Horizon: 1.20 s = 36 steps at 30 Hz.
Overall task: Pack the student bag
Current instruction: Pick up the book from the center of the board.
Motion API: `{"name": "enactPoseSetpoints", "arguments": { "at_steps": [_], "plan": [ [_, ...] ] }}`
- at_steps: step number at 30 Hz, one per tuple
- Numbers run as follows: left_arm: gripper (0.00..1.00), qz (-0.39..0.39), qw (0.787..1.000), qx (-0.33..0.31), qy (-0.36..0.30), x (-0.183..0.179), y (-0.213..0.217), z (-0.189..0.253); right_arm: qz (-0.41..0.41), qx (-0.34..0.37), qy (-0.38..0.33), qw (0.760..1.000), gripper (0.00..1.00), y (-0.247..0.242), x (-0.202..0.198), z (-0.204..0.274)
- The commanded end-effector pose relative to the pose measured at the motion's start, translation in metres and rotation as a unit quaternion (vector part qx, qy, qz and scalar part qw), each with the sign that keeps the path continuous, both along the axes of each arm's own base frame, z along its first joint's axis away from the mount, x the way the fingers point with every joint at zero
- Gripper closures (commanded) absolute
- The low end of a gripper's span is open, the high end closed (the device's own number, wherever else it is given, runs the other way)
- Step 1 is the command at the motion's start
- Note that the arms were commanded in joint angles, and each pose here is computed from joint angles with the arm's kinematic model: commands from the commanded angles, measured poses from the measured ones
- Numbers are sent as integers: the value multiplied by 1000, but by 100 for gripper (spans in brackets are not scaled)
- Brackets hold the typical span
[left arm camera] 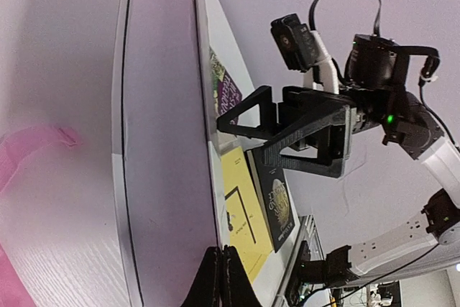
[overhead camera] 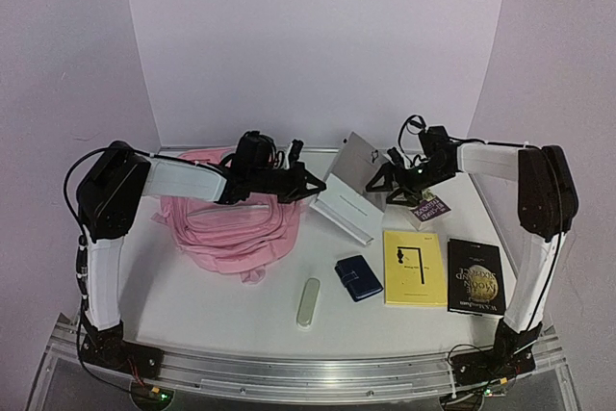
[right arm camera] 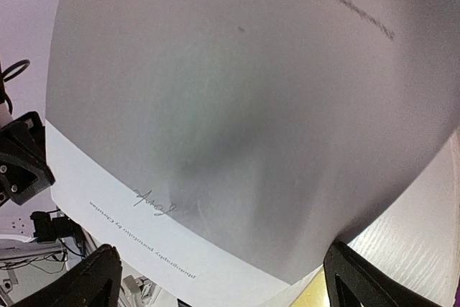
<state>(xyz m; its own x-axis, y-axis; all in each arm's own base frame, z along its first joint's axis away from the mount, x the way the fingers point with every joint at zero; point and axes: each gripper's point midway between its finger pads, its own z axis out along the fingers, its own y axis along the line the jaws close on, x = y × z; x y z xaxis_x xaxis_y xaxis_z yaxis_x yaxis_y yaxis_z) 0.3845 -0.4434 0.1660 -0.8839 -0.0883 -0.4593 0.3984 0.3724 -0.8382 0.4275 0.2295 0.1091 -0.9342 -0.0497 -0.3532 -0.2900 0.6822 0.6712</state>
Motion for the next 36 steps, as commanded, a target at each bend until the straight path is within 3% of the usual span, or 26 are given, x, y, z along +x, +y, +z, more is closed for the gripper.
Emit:
{"name": "enactPoseSetpoints", "arguments": {
  "at_steps": [1,16,23,29,36],
  "plan": [
    [100,-29,992,-97,-76,-11,8,84,28,47,-34,998,2,11,-4,44],
    [100,51,986,-153,-33,15,56,91,-40,80,-13,996,2,0,6,40],
    [100,33,975,-218,-14,12,58,104,-63,174,22,982,2,17,20,44],
    [100,24,964,-265,-8,5,61,122,-85,304,15,949,2,30,35,83],
    [100,10,952,-307,6,-1,62,128,-50,413,4,909,2,49,34,138]
  ]
}}
